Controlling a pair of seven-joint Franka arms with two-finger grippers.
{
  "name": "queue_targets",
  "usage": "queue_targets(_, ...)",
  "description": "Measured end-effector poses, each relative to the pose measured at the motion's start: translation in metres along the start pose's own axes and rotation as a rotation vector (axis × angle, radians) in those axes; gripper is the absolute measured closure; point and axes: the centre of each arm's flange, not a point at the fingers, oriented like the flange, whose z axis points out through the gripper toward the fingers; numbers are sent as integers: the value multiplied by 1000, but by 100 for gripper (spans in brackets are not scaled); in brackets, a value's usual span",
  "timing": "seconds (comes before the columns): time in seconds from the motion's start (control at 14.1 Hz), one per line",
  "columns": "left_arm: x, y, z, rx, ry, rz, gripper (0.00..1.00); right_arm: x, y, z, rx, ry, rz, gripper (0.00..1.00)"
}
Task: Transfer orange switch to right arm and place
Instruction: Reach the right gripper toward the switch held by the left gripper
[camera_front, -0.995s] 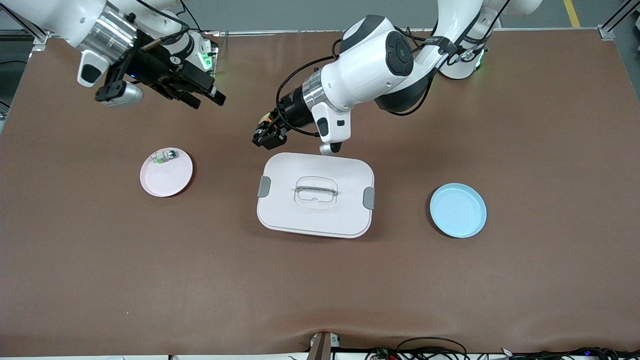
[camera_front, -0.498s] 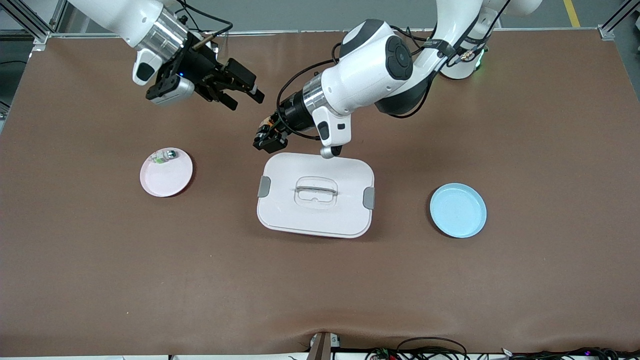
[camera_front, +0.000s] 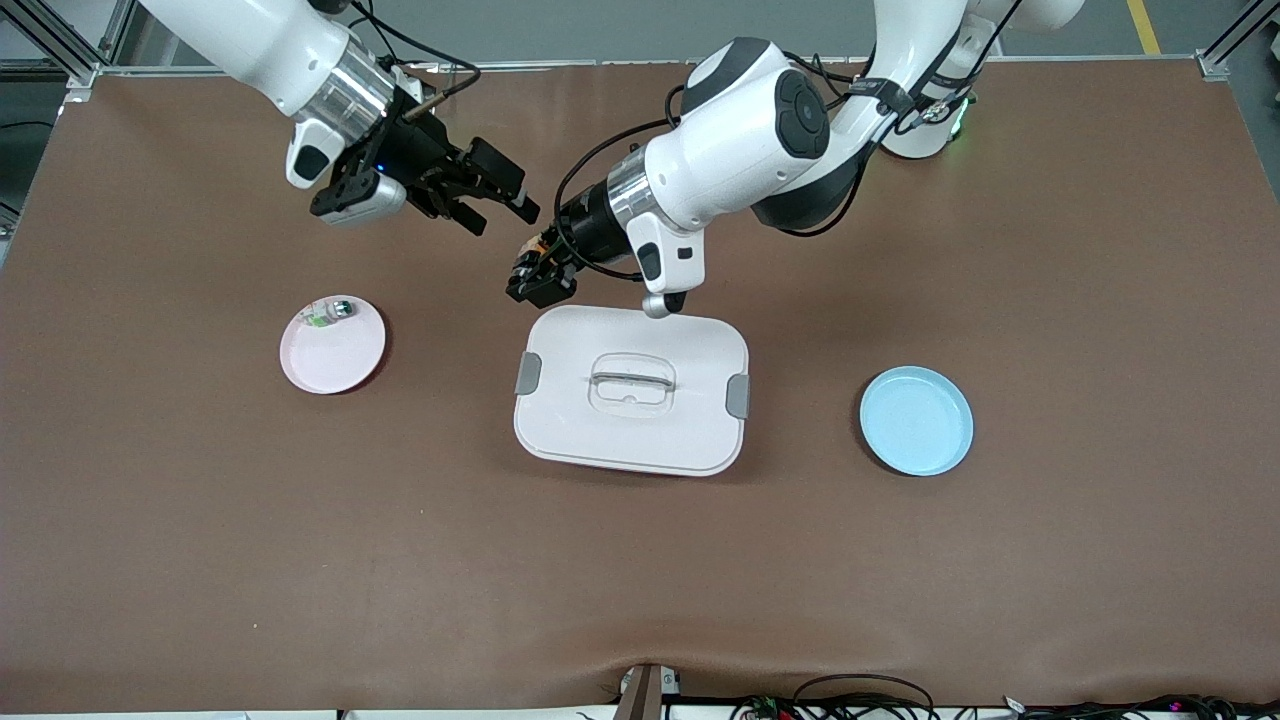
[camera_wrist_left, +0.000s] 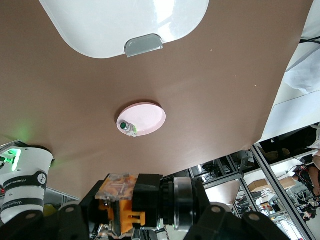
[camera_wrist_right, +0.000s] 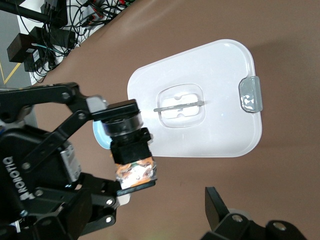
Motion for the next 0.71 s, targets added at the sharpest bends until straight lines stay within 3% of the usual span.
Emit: queue_targets(0.71,-3,0,-1,-2,-3,-34,27,8,0,24,5,31,6,0)
